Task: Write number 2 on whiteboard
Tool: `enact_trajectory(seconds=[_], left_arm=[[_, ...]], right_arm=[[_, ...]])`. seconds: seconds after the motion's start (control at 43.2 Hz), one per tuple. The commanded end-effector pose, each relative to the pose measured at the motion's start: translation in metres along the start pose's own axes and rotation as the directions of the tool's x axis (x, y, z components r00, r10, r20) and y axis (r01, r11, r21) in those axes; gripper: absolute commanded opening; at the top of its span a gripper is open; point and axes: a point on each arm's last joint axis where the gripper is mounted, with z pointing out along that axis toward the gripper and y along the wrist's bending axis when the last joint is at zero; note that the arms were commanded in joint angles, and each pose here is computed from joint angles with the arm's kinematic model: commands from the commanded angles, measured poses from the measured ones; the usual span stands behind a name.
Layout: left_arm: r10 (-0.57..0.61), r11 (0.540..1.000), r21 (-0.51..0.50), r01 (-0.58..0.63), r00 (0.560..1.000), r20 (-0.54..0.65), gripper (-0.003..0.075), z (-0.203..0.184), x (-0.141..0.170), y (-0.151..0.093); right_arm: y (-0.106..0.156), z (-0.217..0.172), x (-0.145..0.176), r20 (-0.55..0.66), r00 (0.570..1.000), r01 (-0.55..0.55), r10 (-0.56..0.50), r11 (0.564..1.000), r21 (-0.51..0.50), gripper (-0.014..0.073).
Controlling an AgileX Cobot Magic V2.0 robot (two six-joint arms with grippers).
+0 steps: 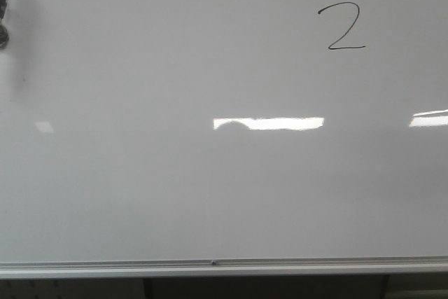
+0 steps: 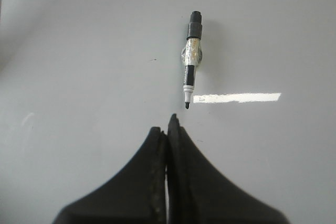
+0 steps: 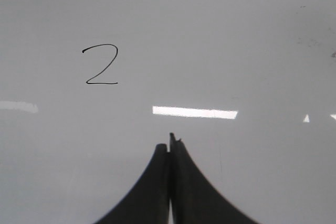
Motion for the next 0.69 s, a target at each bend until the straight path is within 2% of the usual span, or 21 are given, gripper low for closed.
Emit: enact_trajectory(seconds=[0.0, 0.671], left_arm=[[-0.001, 1.000, 0.004, 0.001, 0.997, 0.080, -0.0020, -0.0009, 0.0018, -0.0003], [-0.001, 1.000, 0.004, 0.001, 0.997, 0.080, -0.0020, -0.0009, 0.0018, -0.0003]], right_arm=[[-0.0001, -0.0019, -0.0086, 0.094, 0.995, 0.027, -0.028, 1.000, 0.005, -0.0066], [-0.0001, -0.0018, -0.0086, 0.093, 0.995, 0.022, -0.022, 1.000, 0.004, -0.0066]])
